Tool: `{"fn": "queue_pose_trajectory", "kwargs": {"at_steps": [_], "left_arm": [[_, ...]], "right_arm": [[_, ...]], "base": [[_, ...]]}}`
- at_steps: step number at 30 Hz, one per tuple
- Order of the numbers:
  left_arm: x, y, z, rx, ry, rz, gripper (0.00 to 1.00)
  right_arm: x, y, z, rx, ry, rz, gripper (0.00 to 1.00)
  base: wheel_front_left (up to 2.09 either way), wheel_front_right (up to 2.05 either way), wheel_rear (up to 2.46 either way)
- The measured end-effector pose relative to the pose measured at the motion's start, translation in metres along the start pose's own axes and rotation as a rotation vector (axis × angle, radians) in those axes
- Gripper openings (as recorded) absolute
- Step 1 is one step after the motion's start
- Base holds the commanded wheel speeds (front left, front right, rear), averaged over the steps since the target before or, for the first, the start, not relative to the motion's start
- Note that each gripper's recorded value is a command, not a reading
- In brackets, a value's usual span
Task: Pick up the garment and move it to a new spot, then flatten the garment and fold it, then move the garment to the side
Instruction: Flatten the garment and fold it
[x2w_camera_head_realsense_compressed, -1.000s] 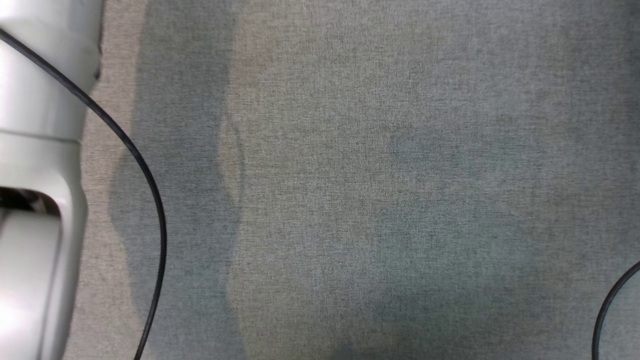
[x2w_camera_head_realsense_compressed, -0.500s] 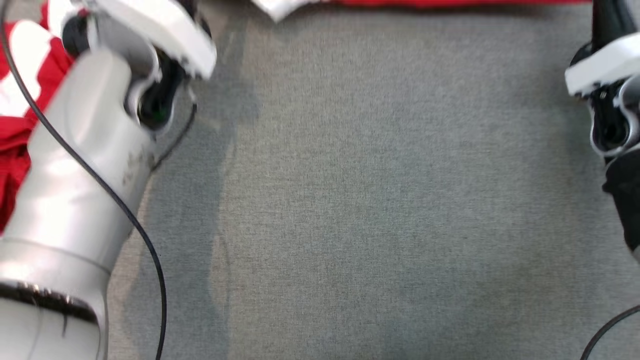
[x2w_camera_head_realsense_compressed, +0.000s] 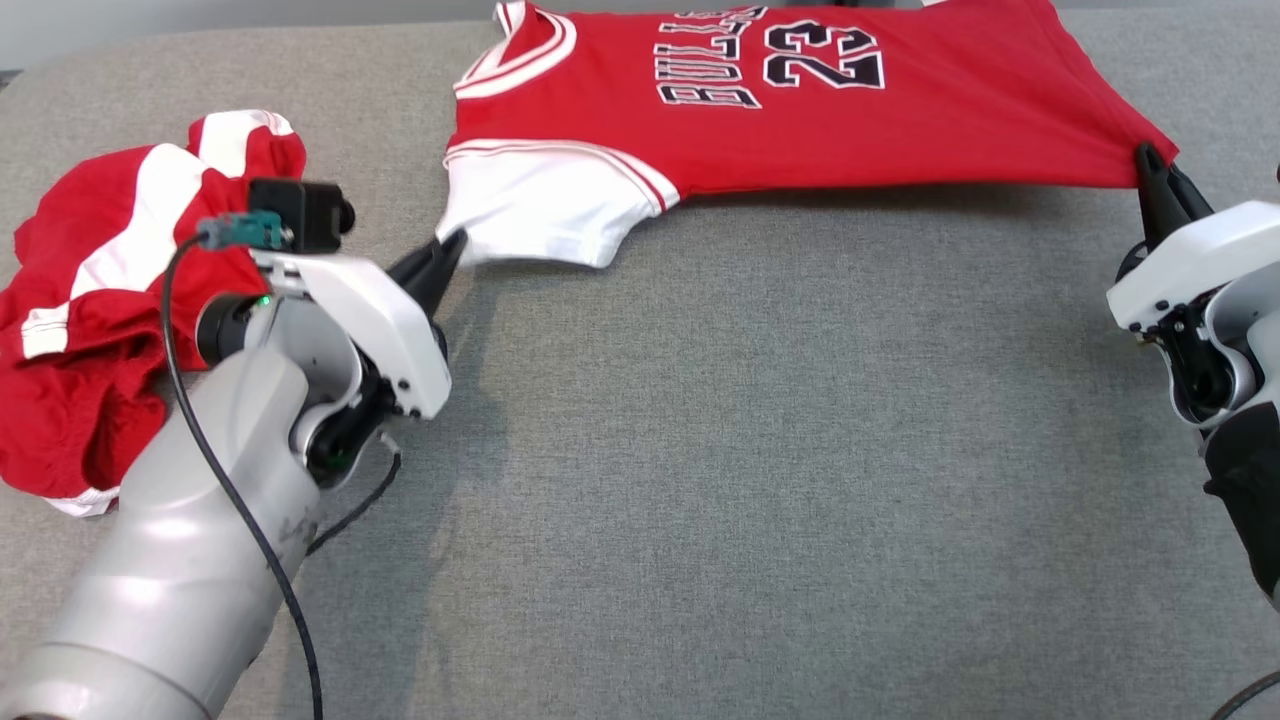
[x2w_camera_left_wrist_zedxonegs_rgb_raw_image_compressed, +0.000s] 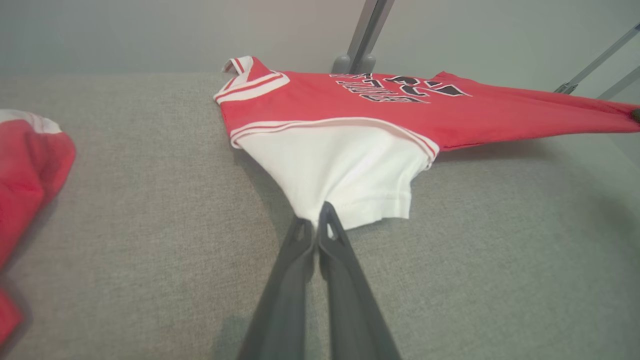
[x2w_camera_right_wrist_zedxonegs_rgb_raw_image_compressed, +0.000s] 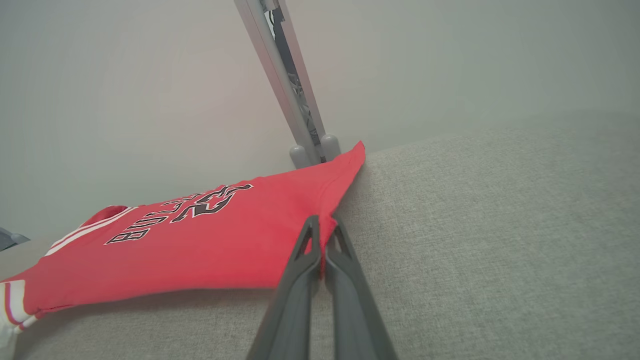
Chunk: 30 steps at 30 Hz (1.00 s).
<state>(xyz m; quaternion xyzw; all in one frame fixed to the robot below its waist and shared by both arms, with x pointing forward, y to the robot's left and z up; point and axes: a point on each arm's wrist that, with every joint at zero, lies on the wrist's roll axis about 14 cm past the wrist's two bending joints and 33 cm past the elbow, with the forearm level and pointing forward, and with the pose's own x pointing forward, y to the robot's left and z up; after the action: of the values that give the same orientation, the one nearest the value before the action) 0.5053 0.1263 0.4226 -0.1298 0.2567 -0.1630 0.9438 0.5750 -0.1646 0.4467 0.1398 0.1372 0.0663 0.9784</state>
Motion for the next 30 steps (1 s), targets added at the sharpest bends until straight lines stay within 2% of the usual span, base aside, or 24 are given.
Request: {"fn": "queue_pose_trajectory", "kwargs": {"at_steps": [6,11,19,24,30], "left_arm": [[-0.019,0.000,-0.024,0.017,0.076,-0.011,0.00],[-0.035,-0.022,-0.047,0.076,0.168,-0.093,0.00],[-0.060,-0.027,-0.063,0.144,0.242,-0.137,0.00],[-0.069,-0.032,-0.066,0.137,0.258,-0.159,0.00],[-0.084,-0.045,-0.073,0.128,0.298,-0.207,0.00]], "right_arm": [[-0.009,0.001,-0.004,-0.042,0.023,0.014,0.00],[-0.019,0.003,-0.010,-0.116,0.059,0.037,0.00],[-0.035,-0.008,-0.009,-0.185,0.091,0.028,0.00],[-0.042,-0.012,-0.009,-0.189,0.105,0.021,0.00],[-0.058,-0.020,-0.025,-0.198,0.195,0.014,0.00]], "base": [[0.00,0.00,0.00],[0.00,0.00,0.00],[0.00,0.00,0.00],[0.00,0.00,0.00],[0.00,0.00,0.00]]}}
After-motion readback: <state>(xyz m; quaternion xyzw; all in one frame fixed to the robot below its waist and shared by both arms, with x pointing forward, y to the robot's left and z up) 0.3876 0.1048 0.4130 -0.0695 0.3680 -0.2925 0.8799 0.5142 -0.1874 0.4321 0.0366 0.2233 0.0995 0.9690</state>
